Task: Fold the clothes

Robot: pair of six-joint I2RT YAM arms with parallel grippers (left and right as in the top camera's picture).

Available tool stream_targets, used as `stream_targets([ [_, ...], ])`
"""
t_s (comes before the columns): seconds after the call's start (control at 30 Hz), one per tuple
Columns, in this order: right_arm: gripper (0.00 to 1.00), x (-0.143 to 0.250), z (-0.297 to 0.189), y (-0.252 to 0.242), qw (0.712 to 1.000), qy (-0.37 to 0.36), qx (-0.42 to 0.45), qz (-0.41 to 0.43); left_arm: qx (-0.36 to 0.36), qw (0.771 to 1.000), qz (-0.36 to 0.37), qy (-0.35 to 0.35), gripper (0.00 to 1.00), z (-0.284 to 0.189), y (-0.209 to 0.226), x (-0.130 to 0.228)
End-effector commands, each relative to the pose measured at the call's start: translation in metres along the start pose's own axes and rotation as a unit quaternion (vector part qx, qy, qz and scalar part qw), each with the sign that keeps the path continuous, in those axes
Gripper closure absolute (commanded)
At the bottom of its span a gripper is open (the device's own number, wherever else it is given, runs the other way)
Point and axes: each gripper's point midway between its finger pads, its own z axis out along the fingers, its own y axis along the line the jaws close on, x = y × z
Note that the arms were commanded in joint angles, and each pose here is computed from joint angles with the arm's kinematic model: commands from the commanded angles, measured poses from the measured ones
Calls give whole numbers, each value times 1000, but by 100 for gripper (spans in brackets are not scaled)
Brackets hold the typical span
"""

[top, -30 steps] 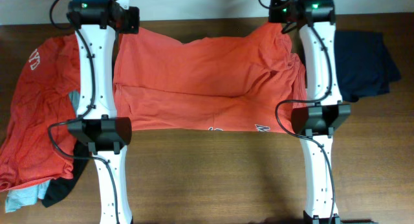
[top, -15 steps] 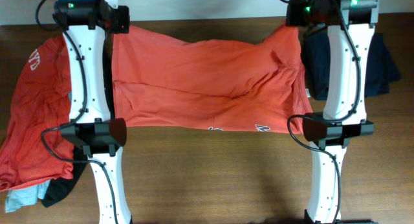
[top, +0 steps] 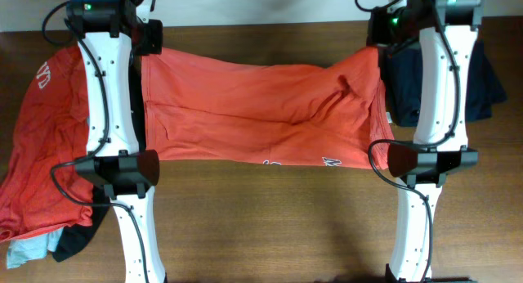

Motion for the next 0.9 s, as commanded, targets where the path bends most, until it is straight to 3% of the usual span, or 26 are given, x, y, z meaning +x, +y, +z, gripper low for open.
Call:
stream_targets([
  [0.0, 96, 14, 15, -1, 999, 42, -3, 8, 2, 1000, 9, 7, 99, -6, 0, 5],
  [0.53, 96, 49, 54, -14, 991, 133, 17, 6, 40, 993, 16, 109, 100, 30, -19, 49],
  [0.87, 96, 51, 55, -20, 990, 138, 23, 2, 52, 980, 18, 191, 99, 59, -26, 88],
])
